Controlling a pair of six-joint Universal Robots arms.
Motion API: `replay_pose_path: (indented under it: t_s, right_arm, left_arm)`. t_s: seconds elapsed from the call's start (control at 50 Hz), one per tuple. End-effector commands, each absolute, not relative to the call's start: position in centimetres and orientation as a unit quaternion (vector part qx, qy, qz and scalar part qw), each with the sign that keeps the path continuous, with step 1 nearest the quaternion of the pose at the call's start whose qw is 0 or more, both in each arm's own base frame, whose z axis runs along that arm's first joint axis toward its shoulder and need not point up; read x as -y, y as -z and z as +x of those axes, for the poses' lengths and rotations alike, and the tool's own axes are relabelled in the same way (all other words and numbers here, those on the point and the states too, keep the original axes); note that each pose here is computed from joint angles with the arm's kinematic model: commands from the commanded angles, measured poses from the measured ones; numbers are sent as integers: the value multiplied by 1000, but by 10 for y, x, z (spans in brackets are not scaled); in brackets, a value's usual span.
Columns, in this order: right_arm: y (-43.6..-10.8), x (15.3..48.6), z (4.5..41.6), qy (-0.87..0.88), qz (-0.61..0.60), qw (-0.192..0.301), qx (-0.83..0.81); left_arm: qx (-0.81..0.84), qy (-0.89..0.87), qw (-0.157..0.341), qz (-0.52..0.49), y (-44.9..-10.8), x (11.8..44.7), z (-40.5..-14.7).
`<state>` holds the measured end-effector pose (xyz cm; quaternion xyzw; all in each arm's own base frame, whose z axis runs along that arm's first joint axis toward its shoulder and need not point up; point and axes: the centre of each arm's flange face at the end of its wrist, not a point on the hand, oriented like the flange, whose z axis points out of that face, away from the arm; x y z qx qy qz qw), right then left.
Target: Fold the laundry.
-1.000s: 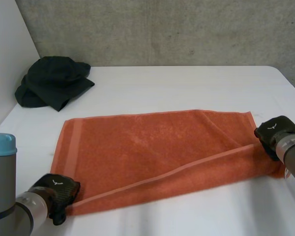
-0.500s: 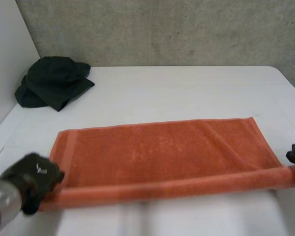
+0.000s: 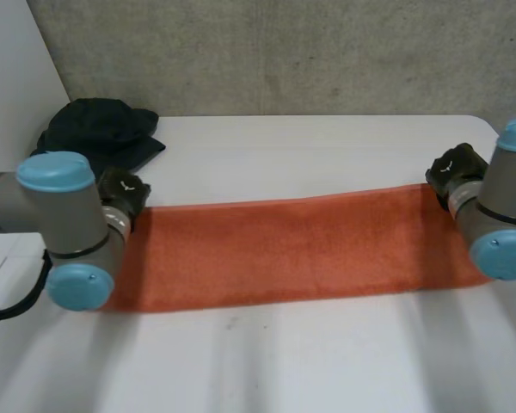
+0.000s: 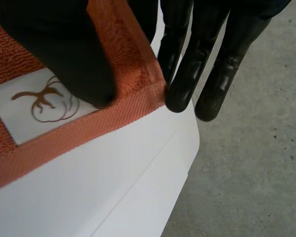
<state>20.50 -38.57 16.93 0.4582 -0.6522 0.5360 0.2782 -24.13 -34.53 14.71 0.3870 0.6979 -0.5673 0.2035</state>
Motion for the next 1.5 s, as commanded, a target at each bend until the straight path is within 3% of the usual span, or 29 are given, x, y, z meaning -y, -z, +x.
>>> replay_pose_path:
  t_s: [0.02, 0.1, 0.2, 0.24, 0.46, 0.56, 0.88, 0.98, 1.06, 1.3, 1.34, 1.42, 1.5]
  right_arm:
    - [-167, 418, 218, -569, 411, 299, 647]
    - [-202, 415, 214, -615, 363, 287, 639]
    - [-250, 384, 209, -655, 334, 244, 632]
    - [-252, 376, 206, -652, 343, 227, 636]
    - [-186, 322, 147, -474, 389, 92, 785]
    - [-166, 323, 132, -484, 371, 98, 786]
    - [-118, 336, 130, -510, 378, 76, 769]
    - [-123, 349, 115, -528, 352, 111, 765]
    - [-136, 365, 80, -539, 302, 190, 763]
    - [-173, 387, -3, -513, 278, 355, 730]
    - [-177, 389, 0, -519, 285, 358, 723]
    - [-207, 388, 55, -587, 308, 323, 675]
    - [-240, 361, 145, -686, 362, 220, 591]
  left_arm:
    - [-657, 621, 188, 384, -141, 348, -272]
    - [-653, 627, 186, 382, -148, 342, -273]
    - [-647, 638, 189, 372, -174, 326, -265]
    - [-648, 639, 185, 371, -181, 315, -262]
    - [-684, 654, 87, 311, -197, 265, -253]
    - [-703, 649, 52, 285, -190, 261, -253]
    - [-719, 630, 52, 289, -174, 263, -253]
    - [-719, 629, 52, 290, -173, 262, -253]
    - [-717, 632, 52, 288, -176, 261, -253]
    - [-720, 630, 53, 287, -177, 261, -252]
    - [-720, 629, 53, 288, -177, 260, -252]
    - [-717, 633, 53, 285, -181, 261, -252]
    - [-711, 643, 52, 280, -188, 263, -253]
